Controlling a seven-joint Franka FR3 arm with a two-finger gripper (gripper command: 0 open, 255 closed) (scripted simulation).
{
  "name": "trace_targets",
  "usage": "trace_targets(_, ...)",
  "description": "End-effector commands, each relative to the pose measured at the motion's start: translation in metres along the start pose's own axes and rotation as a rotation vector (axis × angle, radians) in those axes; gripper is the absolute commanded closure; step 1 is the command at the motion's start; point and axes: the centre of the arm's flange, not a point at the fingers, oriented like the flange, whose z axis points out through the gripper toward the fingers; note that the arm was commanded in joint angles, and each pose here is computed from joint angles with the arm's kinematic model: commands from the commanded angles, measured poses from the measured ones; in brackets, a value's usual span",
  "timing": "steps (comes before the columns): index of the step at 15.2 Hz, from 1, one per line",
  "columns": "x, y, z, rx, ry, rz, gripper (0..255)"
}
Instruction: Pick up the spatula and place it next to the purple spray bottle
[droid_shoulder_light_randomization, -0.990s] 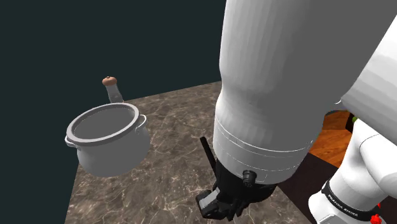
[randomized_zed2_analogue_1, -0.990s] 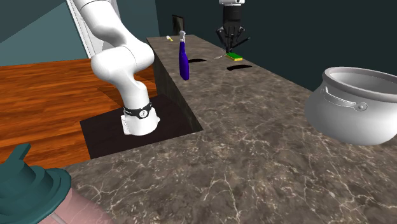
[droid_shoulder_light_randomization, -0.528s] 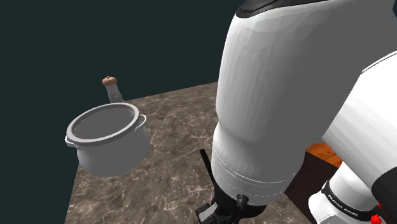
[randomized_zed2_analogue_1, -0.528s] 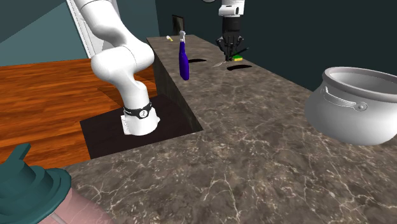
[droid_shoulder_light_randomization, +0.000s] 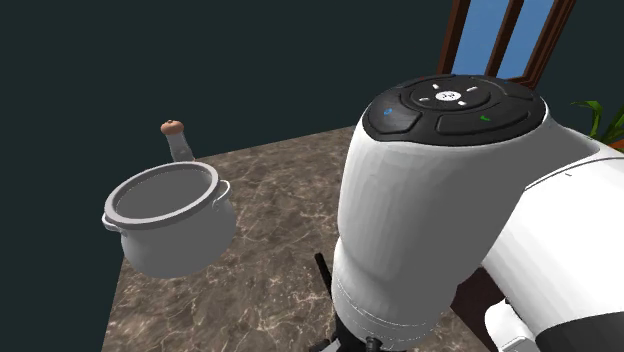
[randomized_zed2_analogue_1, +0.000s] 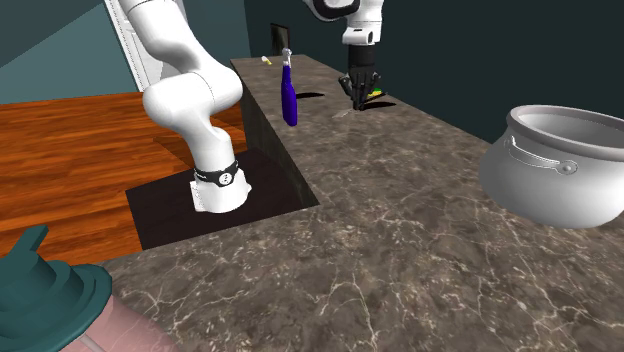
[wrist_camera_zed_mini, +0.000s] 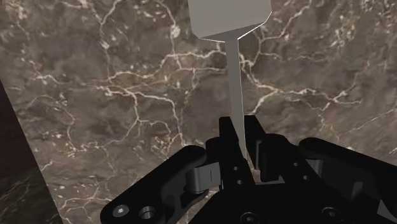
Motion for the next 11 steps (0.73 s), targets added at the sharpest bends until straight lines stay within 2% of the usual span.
trace_targets(1, -0.001, 0.000, 0.011, 0.001, 0.000, 0.000, 255)
trace_targets(11, -0.004, 0.000, 0.064, 0.001, 0.000, 0.000, 255)
